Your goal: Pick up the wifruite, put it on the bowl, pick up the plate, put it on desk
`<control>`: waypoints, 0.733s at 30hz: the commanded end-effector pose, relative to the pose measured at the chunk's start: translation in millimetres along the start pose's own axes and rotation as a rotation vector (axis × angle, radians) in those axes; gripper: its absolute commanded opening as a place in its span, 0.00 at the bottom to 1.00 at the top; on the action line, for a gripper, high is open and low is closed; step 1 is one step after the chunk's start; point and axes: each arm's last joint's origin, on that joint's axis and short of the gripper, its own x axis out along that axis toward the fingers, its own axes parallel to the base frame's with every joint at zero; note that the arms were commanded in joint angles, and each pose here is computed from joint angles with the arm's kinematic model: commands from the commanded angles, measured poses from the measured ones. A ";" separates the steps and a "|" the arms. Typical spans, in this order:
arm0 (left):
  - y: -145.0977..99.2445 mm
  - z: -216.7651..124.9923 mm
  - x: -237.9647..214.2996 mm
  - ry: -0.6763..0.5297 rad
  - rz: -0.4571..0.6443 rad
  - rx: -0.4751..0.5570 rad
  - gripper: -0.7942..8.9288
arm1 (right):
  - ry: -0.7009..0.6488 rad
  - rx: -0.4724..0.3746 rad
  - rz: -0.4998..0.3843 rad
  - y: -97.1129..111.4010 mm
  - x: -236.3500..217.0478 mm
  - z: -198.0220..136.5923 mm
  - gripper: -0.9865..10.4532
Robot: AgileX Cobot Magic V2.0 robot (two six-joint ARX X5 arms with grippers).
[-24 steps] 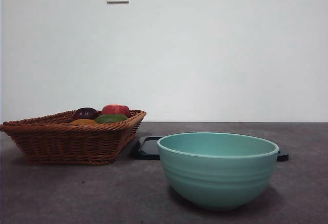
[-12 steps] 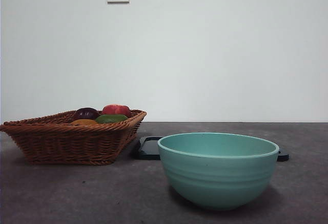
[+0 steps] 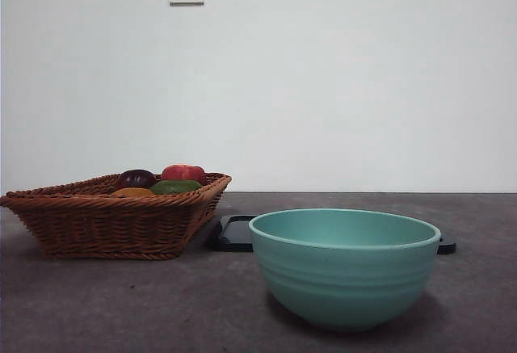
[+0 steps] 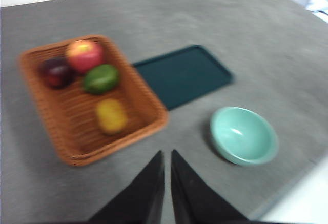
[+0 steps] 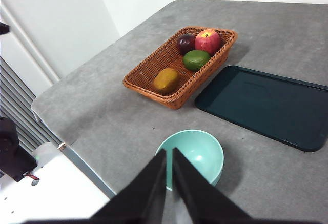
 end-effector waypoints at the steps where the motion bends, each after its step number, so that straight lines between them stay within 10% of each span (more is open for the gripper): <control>1: 8.0 -8.6 12.0 -0.040 0.062 -0.010 0.10 | -0.020 -0.005 0.011 1.7 -2.9 3.2 0.10; 13: 44.8 -70.6 79.1 -0.427 0.256 0.113 0.10 | -0.020 -0.005 0.011 1.7 -2.9 3.2 0.10; 22: 64.6 -139.0 112.4 -0.519 0.558 -0.105 0.10 | -0.020 -0.005 0.011 1.7 -2.9 3.2 0.10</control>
